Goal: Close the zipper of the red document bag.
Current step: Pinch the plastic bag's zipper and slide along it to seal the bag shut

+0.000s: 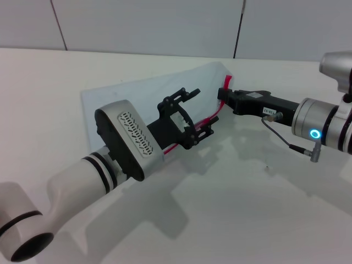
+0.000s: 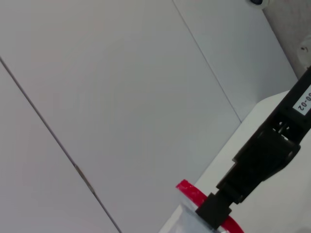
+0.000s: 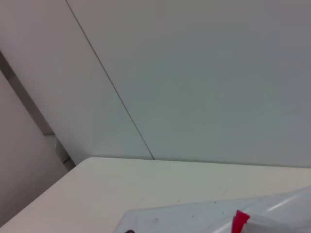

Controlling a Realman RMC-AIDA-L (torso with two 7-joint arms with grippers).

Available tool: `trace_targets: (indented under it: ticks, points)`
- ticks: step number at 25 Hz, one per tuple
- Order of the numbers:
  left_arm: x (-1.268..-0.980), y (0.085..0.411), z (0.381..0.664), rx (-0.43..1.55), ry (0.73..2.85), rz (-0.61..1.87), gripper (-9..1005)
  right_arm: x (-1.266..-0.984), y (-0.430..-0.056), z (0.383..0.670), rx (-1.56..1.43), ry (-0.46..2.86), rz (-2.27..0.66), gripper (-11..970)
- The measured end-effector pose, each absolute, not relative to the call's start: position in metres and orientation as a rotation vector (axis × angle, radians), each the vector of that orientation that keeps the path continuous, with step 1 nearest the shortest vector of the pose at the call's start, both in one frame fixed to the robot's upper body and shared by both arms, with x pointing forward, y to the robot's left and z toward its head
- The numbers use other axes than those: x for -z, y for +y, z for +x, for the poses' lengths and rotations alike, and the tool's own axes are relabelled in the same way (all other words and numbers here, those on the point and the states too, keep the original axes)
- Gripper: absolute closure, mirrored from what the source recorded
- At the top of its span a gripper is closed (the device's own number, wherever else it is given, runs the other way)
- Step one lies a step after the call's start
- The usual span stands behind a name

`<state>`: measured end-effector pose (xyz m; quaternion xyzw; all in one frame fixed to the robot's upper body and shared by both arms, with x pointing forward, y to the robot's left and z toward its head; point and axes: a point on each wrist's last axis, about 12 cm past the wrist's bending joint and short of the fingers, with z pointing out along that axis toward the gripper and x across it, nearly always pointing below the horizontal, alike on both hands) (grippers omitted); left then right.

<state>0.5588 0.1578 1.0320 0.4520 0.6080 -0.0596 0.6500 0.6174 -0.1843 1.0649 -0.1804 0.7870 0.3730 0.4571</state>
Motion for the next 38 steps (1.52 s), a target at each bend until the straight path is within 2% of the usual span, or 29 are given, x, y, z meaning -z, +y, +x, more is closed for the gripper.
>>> trace_targets:
  ticks: [10, 16, 21, 24, 38]
  points:
    - [-1.0310, 0.1625, 0.5616, 0.130, 1.398, 1.027, 348, -1.0651, -0.1842, 0.6173, -0.922, 1.938, -0.445, 946]
    - [-1.0303, 0.1619, 0.5620, 0.132, 1.407, 1.028, 465, -1.0652, -0.1841, 0.6173, -0.922, 1.938, -0.445, 946]
    - [-1.0314, 0.1619, 0.5636, 0.168, 1.420, 1.016, 483, -1.0649, -0.1843, 0.6178, -0.917, 1.941, -0.444, 946]
    - [-1.0321, 0.1615, 0.5645, 0.188, 1.423, 1.020, 580, -1.0650, -0.1842, 0.6178, -0.917, 1.941, -0.445, 946]
    - [-1.0326, 0.1597, 0.5655, 0.221, 1.431, 1.024, 572, -1.0647, -0.1850, 0.6178, -0.914, 1.943, -0.443, 945]
